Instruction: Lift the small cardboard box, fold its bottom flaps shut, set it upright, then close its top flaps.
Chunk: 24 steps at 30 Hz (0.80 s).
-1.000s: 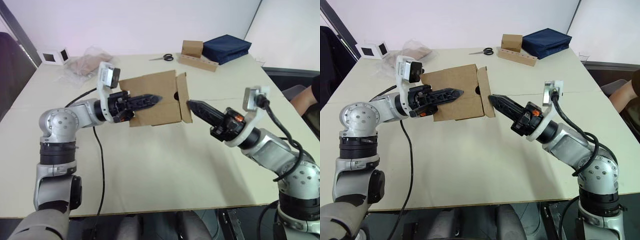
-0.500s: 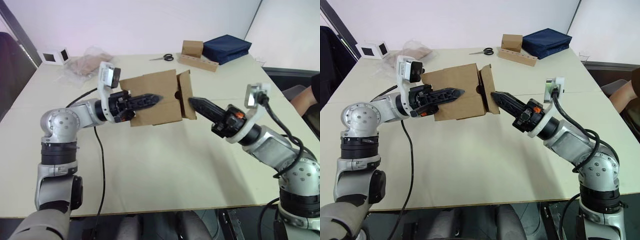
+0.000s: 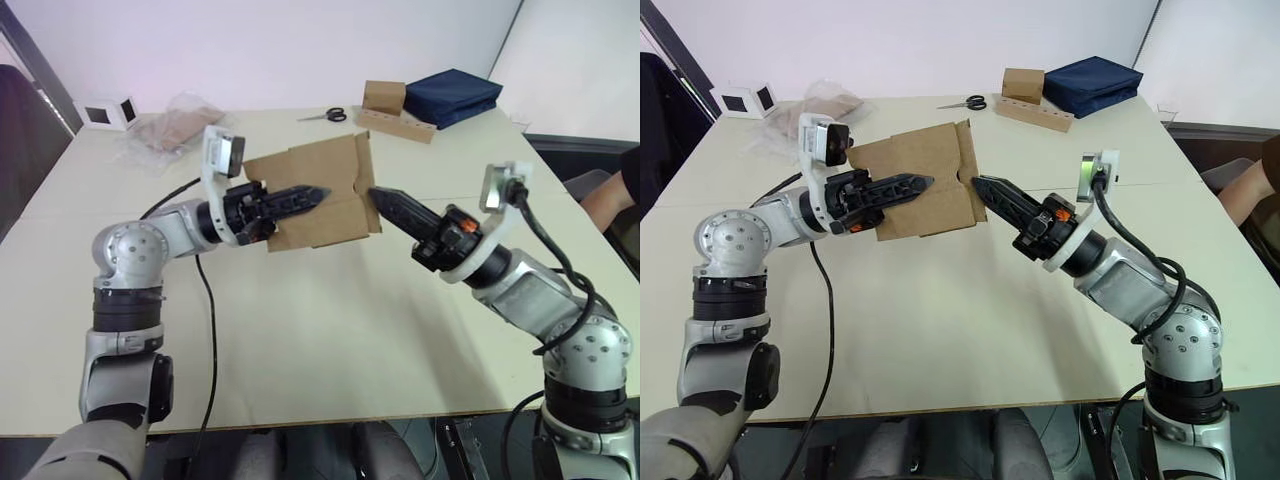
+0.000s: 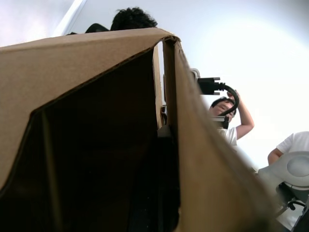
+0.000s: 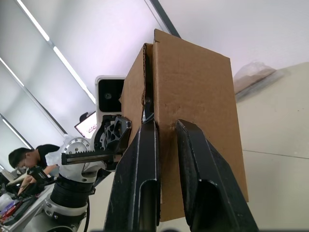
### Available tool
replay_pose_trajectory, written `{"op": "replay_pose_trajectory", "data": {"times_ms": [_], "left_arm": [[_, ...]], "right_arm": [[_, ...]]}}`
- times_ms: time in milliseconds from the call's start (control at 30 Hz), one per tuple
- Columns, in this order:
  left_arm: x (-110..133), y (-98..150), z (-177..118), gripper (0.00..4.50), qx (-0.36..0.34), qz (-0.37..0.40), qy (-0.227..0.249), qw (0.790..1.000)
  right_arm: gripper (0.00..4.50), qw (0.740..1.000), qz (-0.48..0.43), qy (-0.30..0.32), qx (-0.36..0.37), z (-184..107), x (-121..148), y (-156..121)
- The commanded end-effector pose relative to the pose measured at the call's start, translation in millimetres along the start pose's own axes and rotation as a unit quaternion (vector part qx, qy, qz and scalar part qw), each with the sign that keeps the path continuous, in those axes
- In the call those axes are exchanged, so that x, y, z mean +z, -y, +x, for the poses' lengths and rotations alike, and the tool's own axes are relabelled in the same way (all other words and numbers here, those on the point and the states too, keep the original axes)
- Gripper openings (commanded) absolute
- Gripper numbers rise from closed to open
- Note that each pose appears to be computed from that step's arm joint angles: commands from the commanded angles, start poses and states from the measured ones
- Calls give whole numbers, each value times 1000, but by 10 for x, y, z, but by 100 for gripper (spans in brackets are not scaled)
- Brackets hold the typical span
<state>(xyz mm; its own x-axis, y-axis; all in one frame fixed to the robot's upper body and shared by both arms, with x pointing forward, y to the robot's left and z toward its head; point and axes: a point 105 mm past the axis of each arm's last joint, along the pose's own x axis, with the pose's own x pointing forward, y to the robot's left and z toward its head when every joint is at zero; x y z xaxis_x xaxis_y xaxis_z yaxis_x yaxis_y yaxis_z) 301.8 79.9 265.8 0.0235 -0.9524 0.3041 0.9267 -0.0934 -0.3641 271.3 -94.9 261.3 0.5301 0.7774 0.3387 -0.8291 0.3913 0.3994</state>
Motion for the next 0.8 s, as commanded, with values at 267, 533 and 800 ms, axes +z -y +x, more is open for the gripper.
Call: {"op": "replay_pose_trajectory", "data": {"times_ms": [267, 533, 800], "left_arm": [[75, 139, 33, 0, -24, 20, 0, 1000], [64, 137, 36, 0, -24, 19, -3, 1000], [47, 120, 31, 0, -21, 17, -6, 1000]], "right_arm": [[57, 1000, -20, -11, 16, -29, 34, -60], [57, 999, -26, -19, 19, -81, 103, -36], [57, 999, -25, -9, 19, -110, 226, -2]]}}
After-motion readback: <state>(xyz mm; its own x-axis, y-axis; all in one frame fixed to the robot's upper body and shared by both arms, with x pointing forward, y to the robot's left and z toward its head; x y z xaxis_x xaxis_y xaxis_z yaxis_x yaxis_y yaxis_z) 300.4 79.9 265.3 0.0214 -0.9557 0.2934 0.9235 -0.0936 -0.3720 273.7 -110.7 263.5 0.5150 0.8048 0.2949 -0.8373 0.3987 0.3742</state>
